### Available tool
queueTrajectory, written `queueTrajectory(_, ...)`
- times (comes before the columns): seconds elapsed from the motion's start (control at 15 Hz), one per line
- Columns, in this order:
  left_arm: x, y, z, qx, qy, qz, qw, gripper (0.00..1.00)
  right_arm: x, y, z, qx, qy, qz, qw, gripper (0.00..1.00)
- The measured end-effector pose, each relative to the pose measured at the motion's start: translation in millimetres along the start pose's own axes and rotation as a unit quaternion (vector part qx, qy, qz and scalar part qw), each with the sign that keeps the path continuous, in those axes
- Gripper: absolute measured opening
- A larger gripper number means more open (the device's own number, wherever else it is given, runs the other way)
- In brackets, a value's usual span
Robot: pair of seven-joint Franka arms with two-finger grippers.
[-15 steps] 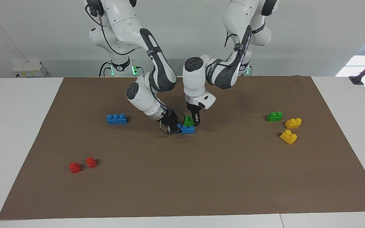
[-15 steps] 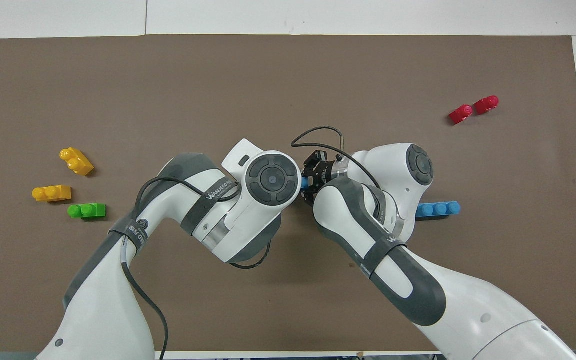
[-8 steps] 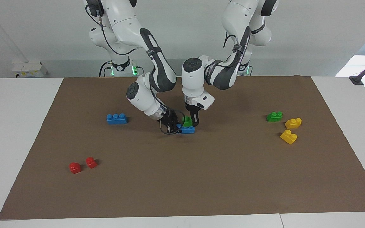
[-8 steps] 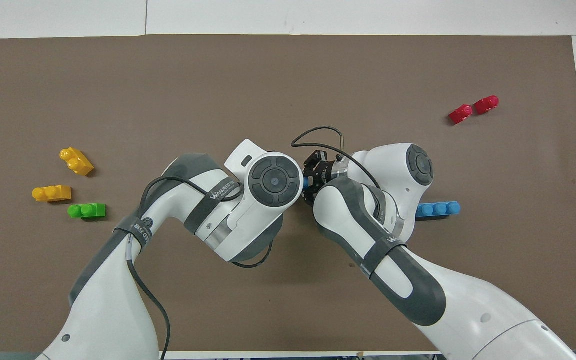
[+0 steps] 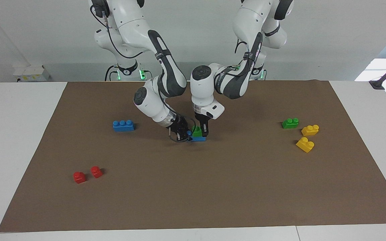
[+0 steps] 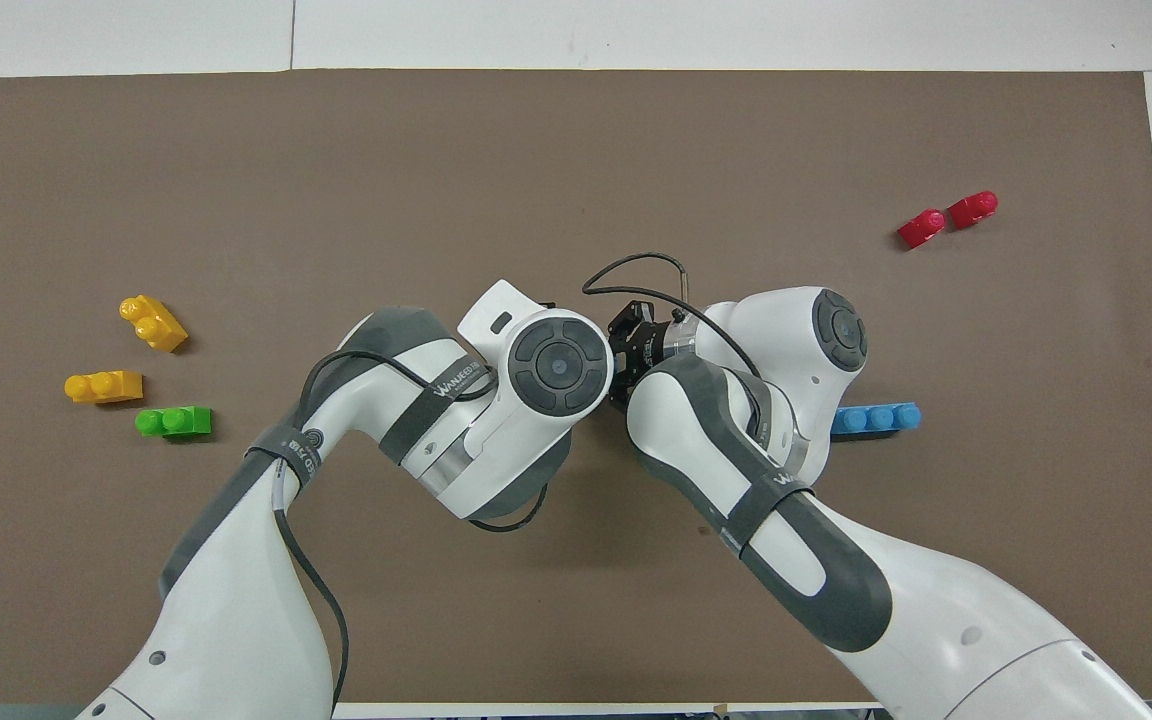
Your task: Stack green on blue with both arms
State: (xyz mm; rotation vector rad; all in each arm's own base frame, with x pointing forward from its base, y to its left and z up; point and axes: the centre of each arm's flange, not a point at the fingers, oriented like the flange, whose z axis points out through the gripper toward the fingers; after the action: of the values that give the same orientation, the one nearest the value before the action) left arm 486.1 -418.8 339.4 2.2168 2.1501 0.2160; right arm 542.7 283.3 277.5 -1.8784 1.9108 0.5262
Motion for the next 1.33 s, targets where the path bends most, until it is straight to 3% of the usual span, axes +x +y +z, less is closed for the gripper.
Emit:
queueTrajectory(0.07,-0.9,-0.7,0.5,-0.003,0.003,0.005,1.000,0.39,0.0,0.0,-0.1,0.000,0.000,0.000,1.000,0.34)
queueTrajectory(0.2,-0.2,-0.3,2.8,-0.004,0.006,0.015,1.000,0.61,1.0,-0.4,0.1,0.001,0.001,0.001,1.000,0.39)
queueTrajectory(0.4,11.2,11.0,-3.3,-0.010,0.007,0.035,0.999,0.93,7.3,-4.7,-0.8,0.009,0.004,0.006,1.000,0.70)
queueTrajectory(0.47,19.1,17.4,-9.4,-0.014,0.006,0.044,0.999,0.99,9.1,-8.9,-5.6,0.013,0.002,0.009,1.000,0.81)
queueTrajectory(0.53,30.7,25.5,-17.2,-0.018,0.007,0.054,0.998,1.00,11.5,-16.1,-15.3,0.014,-0.003,0.013,1.000,0.89)
queueTrajectory(0.73,73.2,50.1,-43.8,-0.028,0.012,0.086,0.996,1.00,28.9,-49.9,-81.6,0.016,-0.030,0.022,0.999,0.90)
queueTrajectory(0.8,88.4,57.4,-51.2,-0.030,0.016,0.097,0.995,1.00,35.4,-58.7,-109.2,0.022,-0.029,0.015,0.999,0.96)
queueTrajectory(1.0,140.2,80.3,-72.4,-0.037,0.024,0.127,0.991,1.00,38.8,-66.4,-175.3,0.047,0.012,-0.071,0.996,1.00)
queueTrajectory(1.13,182.0,94.4,-88.4,-0.038,0.029,0.161,0.986,1.00,37.2,-64.2,-207.3,0.051,0.044,-0.178,0.982,1.00)
queueTrajectory(1.33,246.0,106.9,-116.6,-0.022,0.013,0.239,0.971,1.00,63.4,-67.4,-260.4,0.028,0.073,-0.313,0.946,1.00)
